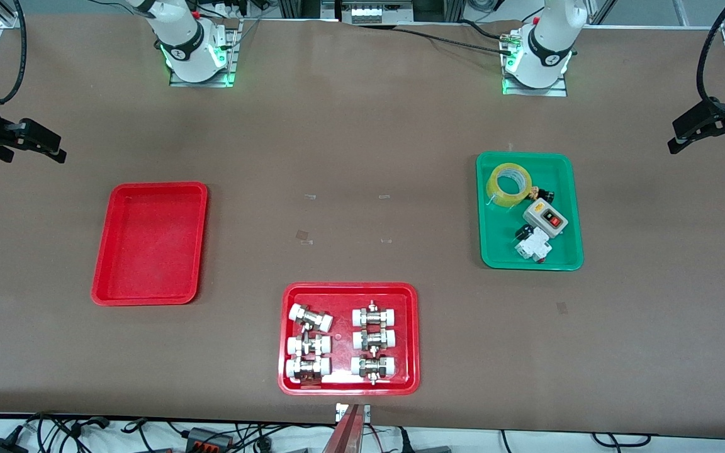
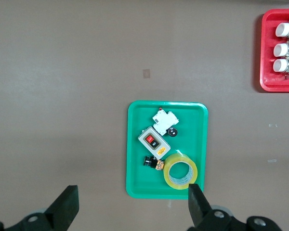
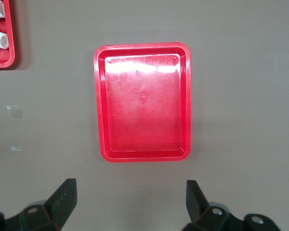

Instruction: Left arm passes tape to right arm into tray

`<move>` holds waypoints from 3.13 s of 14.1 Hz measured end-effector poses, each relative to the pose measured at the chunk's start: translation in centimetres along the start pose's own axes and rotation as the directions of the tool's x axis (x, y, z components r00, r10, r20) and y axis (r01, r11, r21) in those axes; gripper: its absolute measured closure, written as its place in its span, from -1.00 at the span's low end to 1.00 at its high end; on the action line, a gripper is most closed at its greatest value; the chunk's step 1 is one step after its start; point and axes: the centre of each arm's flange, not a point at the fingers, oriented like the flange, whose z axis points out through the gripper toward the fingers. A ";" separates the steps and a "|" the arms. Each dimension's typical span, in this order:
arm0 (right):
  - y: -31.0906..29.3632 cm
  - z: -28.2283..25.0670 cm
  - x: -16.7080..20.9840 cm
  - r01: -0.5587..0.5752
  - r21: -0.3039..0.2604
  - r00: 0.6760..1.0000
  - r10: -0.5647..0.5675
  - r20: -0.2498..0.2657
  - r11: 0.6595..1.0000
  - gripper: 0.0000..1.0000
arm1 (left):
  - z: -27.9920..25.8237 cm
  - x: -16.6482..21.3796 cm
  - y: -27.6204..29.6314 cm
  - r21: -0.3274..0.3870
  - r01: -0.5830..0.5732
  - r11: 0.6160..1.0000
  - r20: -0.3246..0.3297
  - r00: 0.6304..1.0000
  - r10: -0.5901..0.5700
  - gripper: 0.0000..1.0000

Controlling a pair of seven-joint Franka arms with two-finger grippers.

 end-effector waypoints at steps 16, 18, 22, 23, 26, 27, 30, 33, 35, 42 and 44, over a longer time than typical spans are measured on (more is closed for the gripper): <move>0.0 0.0 0.0 0.000 0.000 1.000 0.000 -0.001 1.000 -1.00 | 16.5 0.7 2.3 -0.002 -0.013 1.000 0.280 0.960 0.013 -1.00; 0.0 0.0 0.0 0.000 0.000 1.000 0.000 -0.002 1.000 -1.00 | 22.1 -0.7 5.0 0.011 -0.002 1.000 0.305 0.952 -0.001 -1.00; 0.0 -0.3 0.2 0.000 -0.001 1.000 0.000 -0.008 1.000 -1.00 | 31.4 -4.6 7.1 0.026 -0.002 1.000 0.329 0.944 -0.007 -1.00; 0.0 -0.3 0.2 0.000 -0.001 1.000 0.000 -0.009 1.000 -1.00 | 33.2 -5.6 6.8 0.027 0.002 1.000 0.330 0.944 -0.011 -1.00; 0.1 -0.3 0.2 0.001 -0.009 1.000 -0.001 -0.008 1.000 -1.00 | 37.5 -8.4 6.2 0.033 0.007 0.999 0.349 0.937 -0.018 -1.00; 0.1 -0.3 0.3 0.001 -0.011 1.000 -0.001 -0.008 1.000 -1.00 | 38.5 -8.9 6.3 0.034 0.008 0.999 0.360 0.933 -0.020 -1.00; 0.2 -0.1 0.3 0.001 -0.011 1.000 -0.001 -0.007 1.000 -1.00 | 42.0 -9.8 7.1 0.037 0.033 0.999 0.350 0.936 -0.044 -1.00; 0.2 -0.1 0.4 0.001 -0.011 1.000 -0.001 -0.006 1.000 -1.00 | 45.3 -11.1 8.1 0.038 0.051 0.998 0.351 0.934 -0.061 -0.62; 0.2 0.0 0.4 0.001 -0.011 1.000 -0.001 -0.005 1.000 -1.00 | 45.9 -11.4 8.1 0.039 0.054 0.998 0.358 0.932 -0.064 -0.17; 0.2 0.0 0.4 0.001 -0.012 1.000 -0.001 -0.004 1.000 -1.00 | 45.7 -11.3 8.0 0.041 0.055 0.998 0.364 0.929 -0.066 0.58; 0.2 0.0 0.4 0.001 -0.012 1.000 -0.001 -0.004 1.000 -1.00 | 44.4 -10.6 8.1 0.045 0.053 0.998 0.374 0.925 -0.066 0.58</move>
